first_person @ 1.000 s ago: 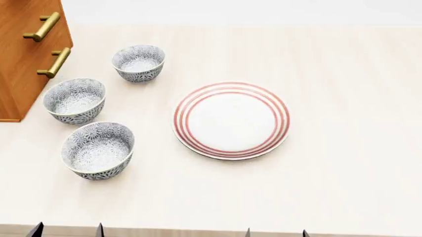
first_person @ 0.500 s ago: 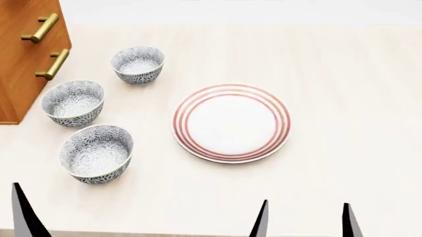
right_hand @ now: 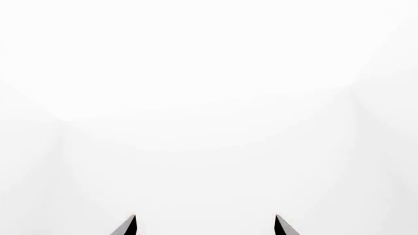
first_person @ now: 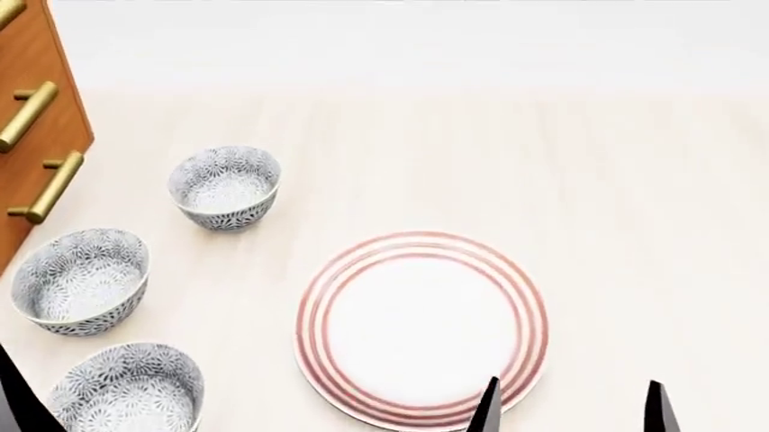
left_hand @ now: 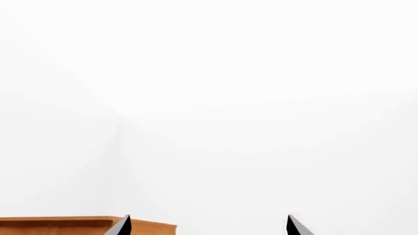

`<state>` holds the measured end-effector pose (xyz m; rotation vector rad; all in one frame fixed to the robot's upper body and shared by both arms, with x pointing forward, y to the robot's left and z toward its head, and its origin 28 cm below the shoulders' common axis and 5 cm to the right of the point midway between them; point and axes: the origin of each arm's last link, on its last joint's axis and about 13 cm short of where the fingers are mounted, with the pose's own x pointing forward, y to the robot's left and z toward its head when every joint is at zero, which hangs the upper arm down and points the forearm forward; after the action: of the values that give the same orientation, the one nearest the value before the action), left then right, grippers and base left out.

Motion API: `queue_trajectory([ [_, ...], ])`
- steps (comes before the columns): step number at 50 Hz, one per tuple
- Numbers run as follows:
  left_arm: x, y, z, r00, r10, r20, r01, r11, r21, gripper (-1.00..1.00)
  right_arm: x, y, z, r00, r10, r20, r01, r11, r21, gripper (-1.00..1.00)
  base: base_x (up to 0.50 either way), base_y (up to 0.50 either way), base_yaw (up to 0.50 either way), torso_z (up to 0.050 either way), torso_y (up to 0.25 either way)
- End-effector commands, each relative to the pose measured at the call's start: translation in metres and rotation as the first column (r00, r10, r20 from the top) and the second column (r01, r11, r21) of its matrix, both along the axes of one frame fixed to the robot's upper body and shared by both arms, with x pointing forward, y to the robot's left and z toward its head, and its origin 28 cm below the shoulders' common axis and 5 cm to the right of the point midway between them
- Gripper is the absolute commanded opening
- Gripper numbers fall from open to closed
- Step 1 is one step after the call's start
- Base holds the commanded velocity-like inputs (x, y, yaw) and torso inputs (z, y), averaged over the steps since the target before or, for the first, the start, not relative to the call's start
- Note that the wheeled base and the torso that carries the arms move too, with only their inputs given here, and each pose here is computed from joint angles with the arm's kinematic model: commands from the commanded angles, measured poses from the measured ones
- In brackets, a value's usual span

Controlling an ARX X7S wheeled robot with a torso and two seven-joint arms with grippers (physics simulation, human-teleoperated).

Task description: Pick up the bowl and put it in the front on the plate.

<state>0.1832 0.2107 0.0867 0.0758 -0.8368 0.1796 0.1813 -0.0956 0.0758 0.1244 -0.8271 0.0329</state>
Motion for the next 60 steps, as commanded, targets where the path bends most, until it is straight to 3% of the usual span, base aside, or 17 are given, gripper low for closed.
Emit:
queue_trajectory([
  [1, -0.0011, -0.0002, 0.0011, 1.000, 0.005, 0.013, -0.005, 1.000, 0.007, 1.00, -0.0008, -0.0001, 0.0011, 1.000, 0.001, 0.015, -0.001, 1.000, -0.007, 1.00, 0.50, 0.00, 0.00, 0.000, 0.000],
  [36, -0.0028, -0.0014, 0.0017, 1.000, -0.001, 0.009, 0.001, 1.000, 0.002, 1.00, -0.0020, 0.0009, 0.0016, 1.000, 0.008, 0.021, -0.007, 1.000, -0.010, 1.00, 0.50, 0.00, 0.00, 0.000, 0.000],
  [47, -0.0028, -0.0019, 0.0012, 1.000, -0.006, 0.003, 0.006, 1.000, 0.001, 1.00, -0.0040, 0.0017, 0.0012, 0.999, 0.010, 0.050, -0.009, 0.999, -0.032, 1.00, 0.03, 0.01, 0.00, 0.000, 0.000],
  [60, -0.0029, -0.0019, 0.0004, 1.000, -0.011, -0.002, 0.011, 1.000, 0.000, 1.00, -0.0045, 0.0024, 0.0007, 0.998, 0.007, 0.060, -0.005, 0.999, -0.044, 1.00, 0.00, 0.50, 0.00, 0.000, 0.000],
])
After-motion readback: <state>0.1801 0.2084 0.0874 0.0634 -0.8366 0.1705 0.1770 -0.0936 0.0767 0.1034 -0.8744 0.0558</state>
